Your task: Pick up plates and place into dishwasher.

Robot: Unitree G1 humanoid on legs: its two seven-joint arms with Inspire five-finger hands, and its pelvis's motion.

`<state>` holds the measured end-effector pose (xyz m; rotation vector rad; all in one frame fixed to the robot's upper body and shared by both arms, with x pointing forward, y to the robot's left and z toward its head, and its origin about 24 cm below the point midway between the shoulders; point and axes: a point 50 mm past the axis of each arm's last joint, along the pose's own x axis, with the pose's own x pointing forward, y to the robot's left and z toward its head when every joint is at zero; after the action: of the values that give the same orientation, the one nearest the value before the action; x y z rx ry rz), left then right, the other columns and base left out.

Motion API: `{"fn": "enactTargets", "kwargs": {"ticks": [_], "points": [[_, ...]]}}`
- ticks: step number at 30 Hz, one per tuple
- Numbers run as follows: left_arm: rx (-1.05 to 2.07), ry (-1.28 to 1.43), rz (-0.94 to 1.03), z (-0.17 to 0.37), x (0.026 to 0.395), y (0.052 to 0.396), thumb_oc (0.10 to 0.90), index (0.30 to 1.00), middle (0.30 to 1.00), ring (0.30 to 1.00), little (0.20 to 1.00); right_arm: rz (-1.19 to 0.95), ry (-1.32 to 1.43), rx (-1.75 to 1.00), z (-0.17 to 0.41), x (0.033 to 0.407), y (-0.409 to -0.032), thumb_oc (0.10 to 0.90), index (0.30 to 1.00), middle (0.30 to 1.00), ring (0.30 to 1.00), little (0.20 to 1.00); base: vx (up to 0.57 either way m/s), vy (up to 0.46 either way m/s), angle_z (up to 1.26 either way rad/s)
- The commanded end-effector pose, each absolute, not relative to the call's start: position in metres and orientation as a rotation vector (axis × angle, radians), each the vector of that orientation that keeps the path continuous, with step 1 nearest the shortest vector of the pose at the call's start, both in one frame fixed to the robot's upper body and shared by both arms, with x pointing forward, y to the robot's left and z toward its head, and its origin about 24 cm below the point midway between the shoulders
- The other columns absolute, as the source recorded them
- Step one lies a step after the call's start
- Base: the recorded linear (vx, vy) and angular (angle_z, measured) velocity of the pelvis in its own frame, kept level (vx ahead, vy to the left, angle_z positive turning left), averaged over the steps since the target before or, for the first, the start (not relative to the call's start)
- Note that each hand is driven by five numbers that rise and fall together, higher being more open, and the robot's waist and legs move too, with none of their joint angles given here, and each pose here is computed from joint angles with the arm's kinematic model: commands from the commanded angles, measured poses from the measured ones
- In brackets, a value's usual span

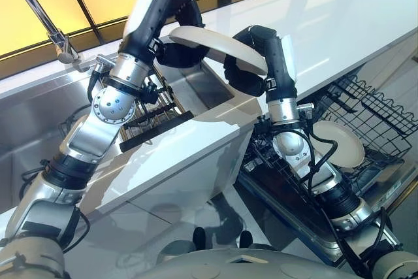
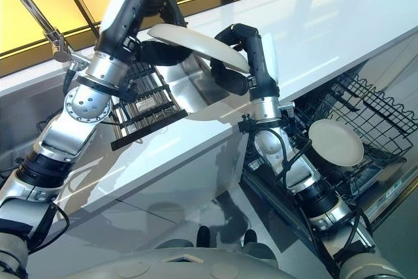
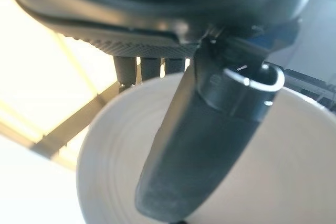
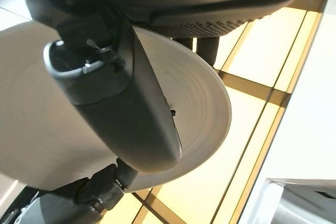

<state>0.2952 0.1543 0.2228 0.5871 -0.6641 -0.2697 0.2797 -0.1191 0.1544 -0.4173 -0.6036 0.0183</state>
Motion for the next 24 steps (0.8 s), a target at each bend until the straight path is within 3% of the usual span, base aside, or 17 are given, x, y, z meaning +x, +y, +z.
{"fn": "enactTargets", "kwargs": {"ticks": [1,4,5,6,14,24], "points": [[0.519,-0.819,-0.351,0.239,0.28,0.146,0.358,0.521,0.521,0.521,0.458,-0.104,-0.883,-0.281,0.211,0.277,-0.129,0.1,0.3,0.3,0.3,0.2,0.0,0.0,0.0],[0.539,-0.819,-0.347,0.241,0.279,0.151,0.383,0.542,0.542,0.542,0.483,-0.143,-0.879,-0.308,0.209,0.278,-0.14,0.1,0.3,0.3,0.3,0.2,0.0,0.0,0.0],[0.548,-0.816,-0.346,0.24,0.278,0.152,0.44,0.592,0.592,0.592,0.54,-0.155,-0.878,-0.315,0.209,0.278,-0.144,0.1,0.3,0.3,0.3,0.2,0.0,0.0,0.0],[0.557,-0.811,-0.342,0.24,0.279,0.155,0.8,0.9,0.9,0.9,0.9,-0.173,-0.881,-0.319,0.209,0.278,-0.149,0.1,0.3,0.3,0.3,0.2,0.0,0.0,0.0],[0.671,-0.735,-0.283,0.237,0.285,0.175,0.8,0.9,0.9,0.9,0.9,-0.386,-0.965,-0.366,0.225,0.275,-0.186,0.1,0.3,0.3,0.3,0.2,0.0,0.0,0.0],[0.849,-0.519,0.04,0.219,0.29,0.263,0.8,0.9,0.9,0.9,0.9,-0.764,-0.902,-0.358,0.218,0.259,-0.271,0.1,0.3,0.3,0.3,0.2,-0.02,0.026,-0.03]]}}
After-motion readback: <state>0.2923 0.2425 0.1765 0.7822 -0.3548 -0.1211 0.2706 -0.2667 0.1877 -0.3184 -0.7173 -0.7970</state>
